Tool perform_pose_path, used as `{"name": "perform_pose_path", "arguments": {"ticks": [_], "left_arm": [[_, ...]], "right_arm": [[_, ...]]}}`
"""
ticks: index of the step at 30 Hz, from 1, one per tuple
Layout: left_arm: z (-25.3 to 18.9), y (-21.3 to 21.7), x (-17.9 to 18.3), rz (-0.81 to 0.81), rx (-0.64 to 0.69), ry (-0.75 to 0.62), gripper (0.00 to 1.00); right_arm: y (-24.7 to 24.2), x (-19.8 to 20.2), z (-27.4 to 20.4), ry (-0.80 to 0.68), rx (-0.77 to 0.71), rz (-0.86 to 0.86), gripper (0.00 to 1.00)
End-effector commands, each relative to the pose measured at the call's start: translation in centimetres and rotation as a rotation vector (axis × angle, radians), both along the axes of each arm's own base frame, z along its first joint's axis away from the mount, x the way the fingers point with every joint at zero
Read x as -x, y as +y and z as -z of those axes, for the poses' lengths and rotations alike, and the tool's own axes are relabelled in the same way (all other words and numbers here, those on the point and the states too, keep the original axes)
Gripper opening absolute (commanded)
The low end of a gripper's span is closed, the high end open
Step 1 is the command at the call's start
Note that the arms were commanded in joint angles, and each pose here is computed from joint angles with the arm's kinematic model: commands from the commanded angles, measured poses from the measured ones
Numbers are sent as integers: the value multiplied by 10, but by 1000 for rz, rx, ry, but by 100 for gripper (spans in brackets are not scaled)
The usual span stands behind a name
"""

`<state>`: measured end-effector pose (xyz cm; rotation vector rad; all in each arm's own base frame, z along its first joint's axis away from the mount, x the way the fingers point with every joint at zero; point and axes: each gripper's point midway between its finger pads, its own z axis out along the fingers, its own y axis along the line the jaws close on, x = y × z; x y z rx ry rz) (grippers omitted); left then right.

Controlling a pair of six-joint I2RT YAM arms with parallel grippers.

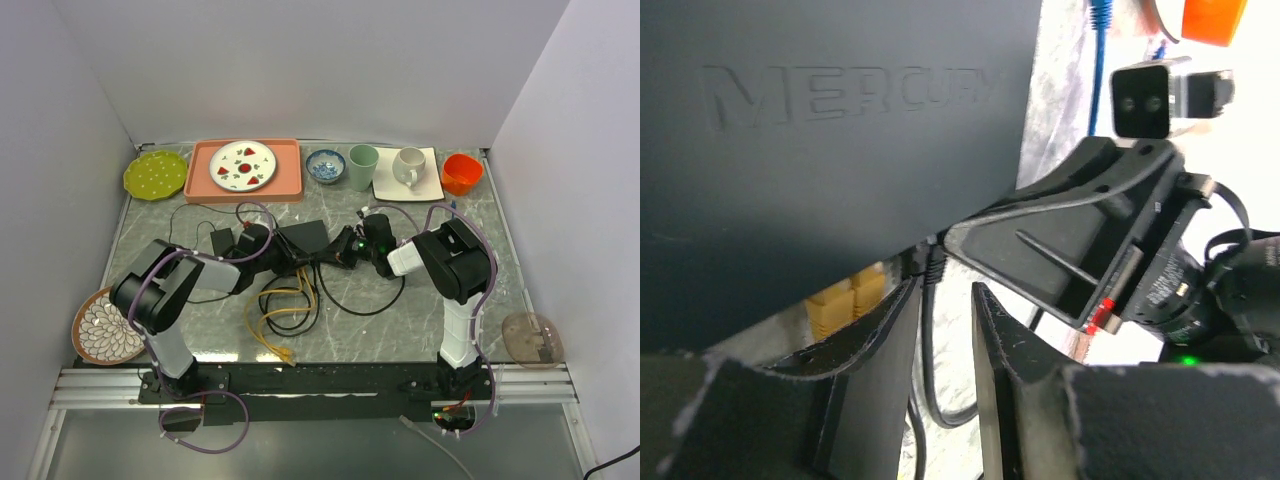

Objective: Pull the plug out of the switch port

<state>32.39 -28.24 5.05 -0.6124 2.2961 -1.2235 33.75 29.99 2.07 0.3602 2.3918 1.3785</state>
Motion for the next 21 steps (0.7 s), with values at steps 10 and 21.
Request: {"name": "perform_pose_path", "arguments": {"ticks": [10, 21], "left_arm": [[7, -2, -11, -29, -23, 24, 34], [-4, 1, -13, -43, -21, -3, 34]], "right_arm": [[-19, 38, 39, 74, 123, -37, 0], [-39, 39, -6, -55, 201, 9, 0]]}}
